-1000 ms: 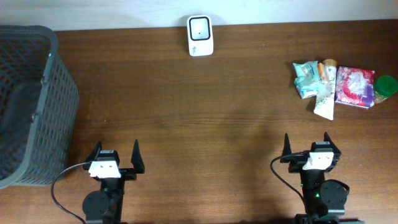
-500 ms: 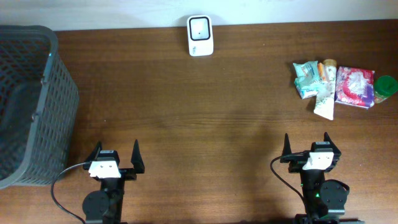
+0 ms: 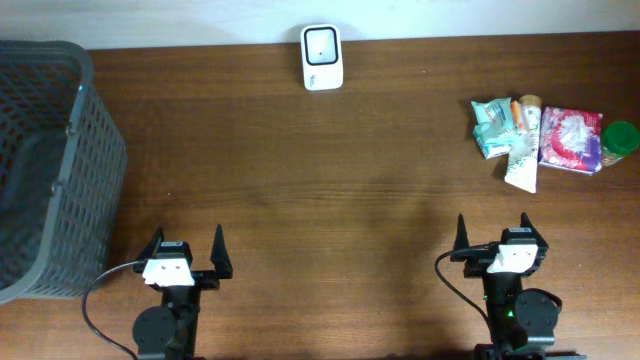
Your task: Scan the item barcode
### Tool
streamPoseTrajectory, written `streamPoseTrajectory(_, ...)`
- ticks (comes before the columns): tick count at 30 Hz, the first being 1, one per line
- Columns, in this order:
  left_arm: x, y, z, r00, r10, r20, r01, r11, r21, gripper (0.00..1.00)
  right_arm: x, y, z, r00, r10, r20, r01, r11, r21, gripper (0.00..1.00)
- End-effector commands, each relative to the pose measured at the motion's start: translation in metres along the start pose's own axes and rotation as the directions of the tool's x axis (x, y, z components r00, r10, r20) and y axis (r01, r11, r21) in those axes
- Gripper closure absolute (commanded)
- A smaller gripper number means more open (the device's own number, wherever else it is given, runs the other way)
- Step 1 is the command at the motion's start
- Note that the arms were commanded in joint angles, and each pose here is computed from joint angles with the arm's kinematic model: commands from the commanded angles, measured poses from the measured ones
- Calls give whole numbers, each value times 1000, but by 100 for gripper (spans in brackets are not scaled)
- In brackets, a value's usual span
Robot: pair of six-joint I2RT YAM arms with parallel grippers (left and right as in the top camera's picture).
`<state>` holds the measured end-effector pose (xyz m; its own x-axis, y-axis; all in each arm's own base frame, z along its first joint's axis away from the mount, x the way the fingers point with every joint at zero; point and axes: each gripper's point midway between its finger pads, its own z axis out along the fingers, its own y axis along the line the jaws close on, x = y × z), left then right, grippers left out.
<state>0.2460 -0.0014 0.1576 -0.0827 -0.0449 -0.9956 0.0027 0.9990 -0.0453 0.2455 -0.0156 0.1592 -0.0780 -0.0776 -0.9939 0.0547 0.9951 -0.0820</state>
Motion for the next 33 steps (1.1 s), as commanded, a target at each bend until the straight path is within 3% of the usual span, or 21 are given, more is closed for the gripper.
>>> streamPoseTrajectory(1,1,1,0,1000,16,2,-16,1000,-4,1,4,0,0,998,66,-5,-66,998,1,1)
streamPoseTrajectory(33,1,1,0,1000,16,2,-16,1000,-4,1,2,8,0,998,63,-2,-63,997,-33,1)
